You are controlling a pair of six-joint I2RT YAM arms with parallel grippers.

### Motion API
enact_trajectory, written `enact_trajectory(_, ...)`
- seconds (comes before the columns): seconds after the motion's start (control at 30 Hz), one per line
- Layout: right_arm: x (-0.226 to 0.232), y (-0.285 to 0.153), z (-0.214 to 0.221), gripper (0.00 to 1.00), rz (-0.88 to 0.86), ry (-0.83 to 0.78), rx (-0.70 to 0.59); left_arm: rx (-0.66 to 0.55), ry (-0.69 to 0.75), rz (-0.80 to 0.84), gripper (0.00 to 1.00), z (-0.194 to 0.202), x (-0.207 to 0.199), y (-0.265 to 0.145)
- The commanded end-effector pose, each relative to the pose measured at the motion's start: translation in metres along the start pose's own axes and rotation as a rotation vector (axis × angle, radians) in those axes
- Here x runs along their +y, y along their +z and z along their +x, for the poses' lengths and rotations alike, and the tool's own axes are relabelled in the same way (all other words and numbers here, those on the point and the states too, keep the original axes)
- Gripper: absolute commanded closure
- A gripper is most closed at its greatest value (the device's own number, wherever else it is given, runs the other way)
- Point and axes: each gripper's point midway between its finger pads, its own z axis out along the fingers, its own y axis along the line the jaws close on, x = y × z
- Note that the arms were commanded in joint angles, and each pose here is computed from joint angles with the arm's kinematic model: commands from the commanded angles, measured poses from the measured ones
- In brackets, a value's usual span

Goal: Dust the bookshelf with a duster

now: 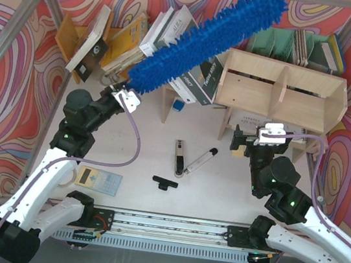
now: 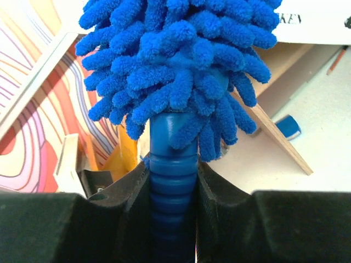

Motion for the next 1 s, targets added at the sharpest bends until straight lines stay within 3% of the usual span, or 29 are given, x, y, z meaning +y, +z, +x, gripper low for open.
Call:
enact_trajectory(0.0,-0.001,0.0,-0.005,0.01,0.008,0.015,-0.014,-0.078,0.0,-0.107,1.0,-0.021,0.027,-0.009)
enact_trajectory(0.57,-0.001,0.001,-0.004,0.01,0.007,0.01,-0.014,-0.121,-0.11,0.069,1.0,-0.014,-0.01,0.012)
enact_trajectory(0.97,-0.004,-0.001,-0.007,0.01,0.008,0.026,-0.023,-0.046,-0.119,0.313,1.0,0.004,-0.087,0.04)
